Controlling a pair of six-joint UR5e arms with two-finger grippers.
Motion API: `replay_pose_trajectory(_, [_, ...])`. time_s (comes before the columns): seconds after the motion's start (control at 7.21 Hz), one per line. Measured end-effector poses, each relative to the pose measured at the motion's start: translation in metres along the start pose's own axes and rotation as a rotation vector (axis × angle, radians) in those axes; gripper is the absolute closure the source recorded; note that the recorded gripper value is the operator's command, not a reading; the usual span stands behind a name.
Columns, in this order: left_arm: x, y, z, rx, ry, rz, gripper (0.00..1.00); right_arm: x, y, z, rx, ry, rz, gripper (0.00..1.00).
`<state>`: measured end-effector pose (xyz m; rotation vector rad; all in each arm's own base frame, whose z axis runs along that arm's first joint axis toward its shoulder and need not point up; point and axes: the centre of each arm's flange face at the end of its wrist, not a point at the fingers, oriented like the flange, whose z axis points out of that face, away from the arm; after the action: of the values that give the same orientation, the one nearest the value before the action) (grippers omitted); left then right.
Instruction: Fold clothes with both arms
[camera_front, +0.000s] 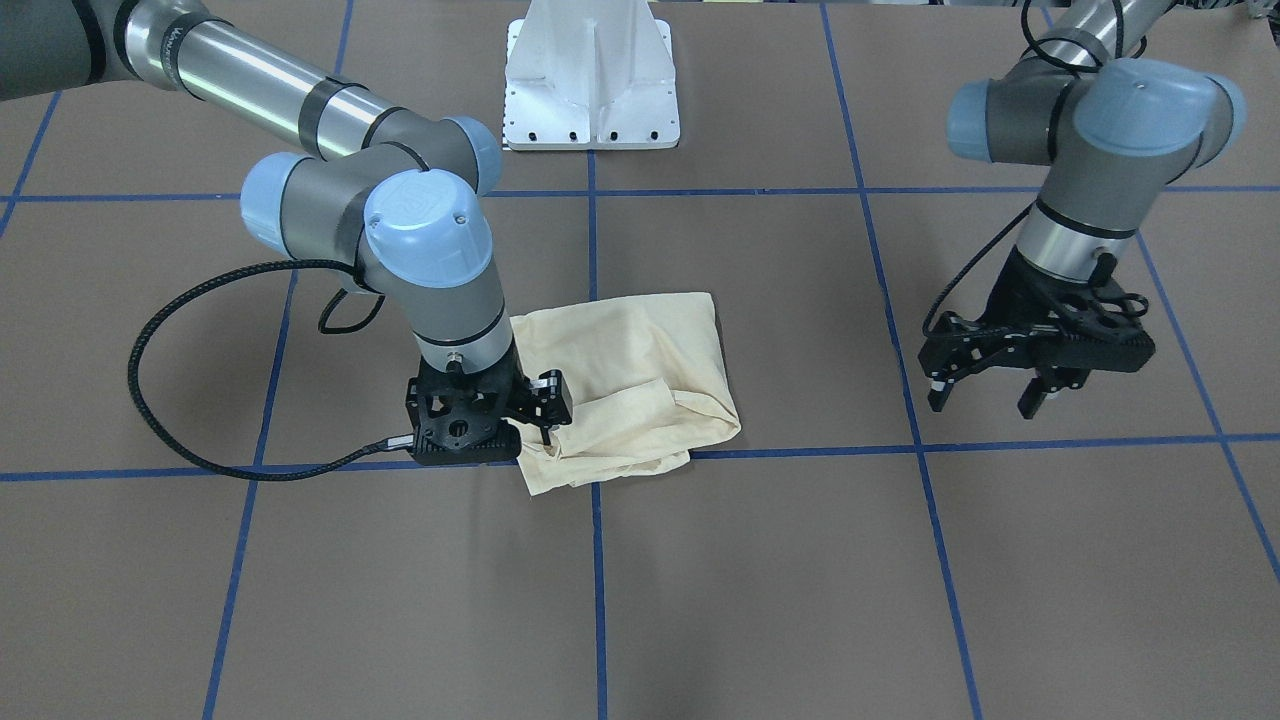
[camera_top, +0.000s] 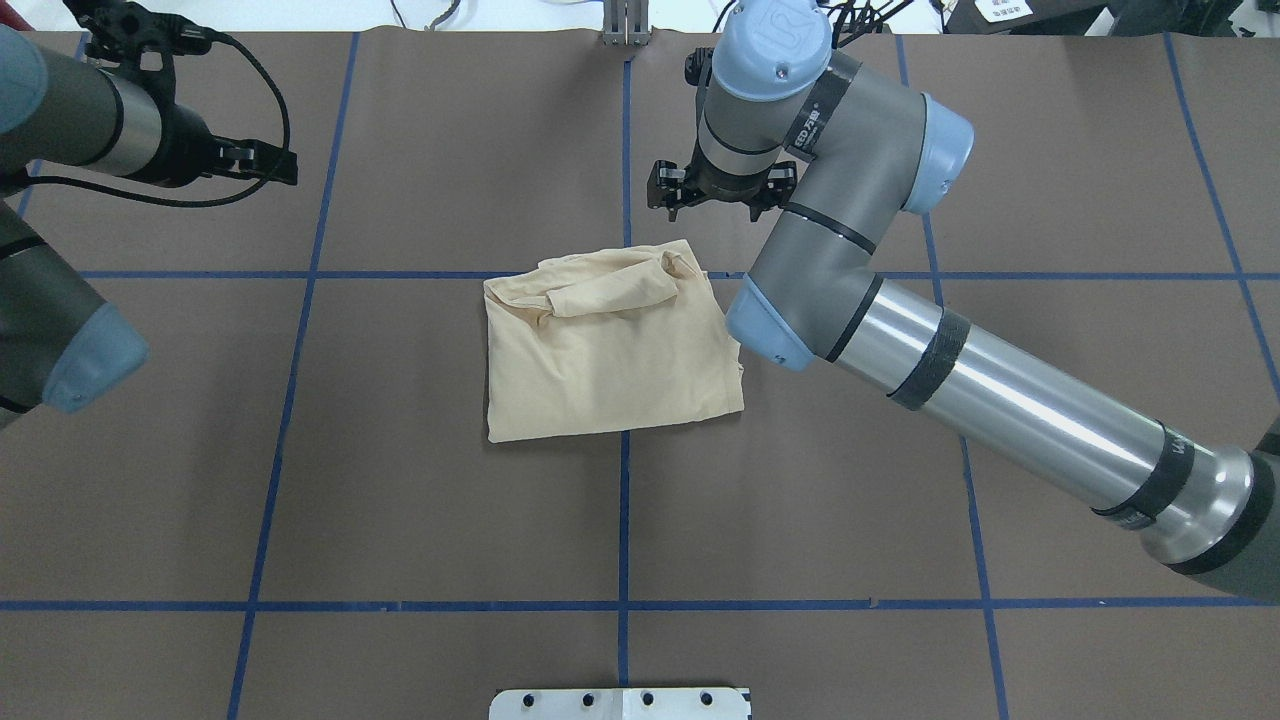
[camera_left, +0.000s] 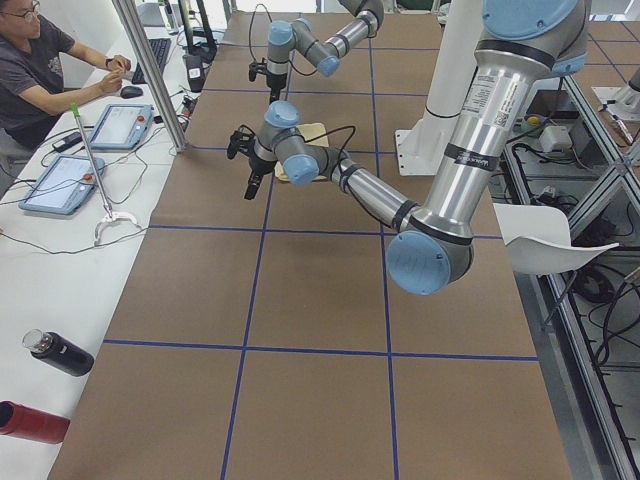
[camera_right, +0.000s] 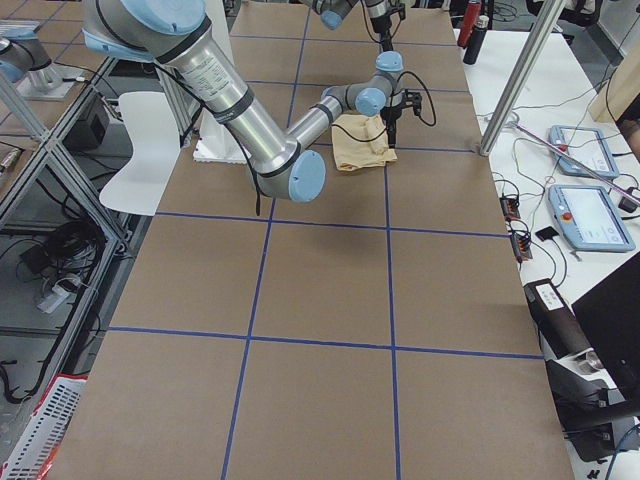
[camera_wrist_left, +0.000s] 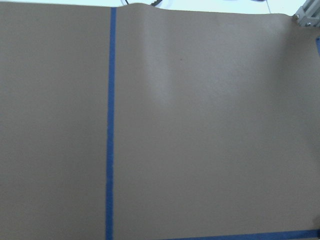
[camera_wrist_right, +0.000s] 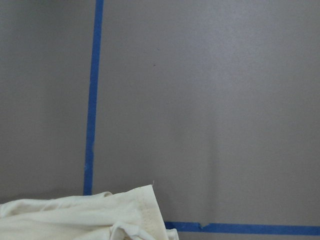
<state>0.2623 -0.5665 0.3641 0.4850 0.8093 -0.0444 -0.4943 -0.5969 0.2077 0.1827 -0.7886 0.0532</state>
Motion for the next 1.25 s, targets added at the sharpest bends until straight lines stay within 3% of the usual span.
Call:
replay_pose_trajectory(0.42, [-0.031,-0.004,0.003,-0.002,-0.035,0.053,0.01,-0.026,0.015,-0.006,-0.005,-0.025,-0.061,0.00])
replay_pose_trajectory(0.83, [-0.092,-0.026,0.004,-0.011,-0.094,0.139,0.01,-0.072,0.066,0.015,-0.026,-0.073,-0.136,0.01])
replay_pose_trajectory(0.97, [-0.105,-0.029,0.005,-0.019,-0.104,0.151,0.01,-0.085,0.085,0.023,-0.041,-0.080,-0.156,0.07])
replay_pose_trajectory(1.11, [-0.113,-0.030,0.007,-0.024,-0.110,0.154,0.01,-0.097,0.103,0.031,-0.045,-0.079,-0.173,0.20])
replay_pose_trajectory(1.25, [-0.117,-0.030,0.009,-0.026,-0.114,0.154,0.01,-0.108,0.113,0.037,-0.037,-0.070,-0.186,0.23])
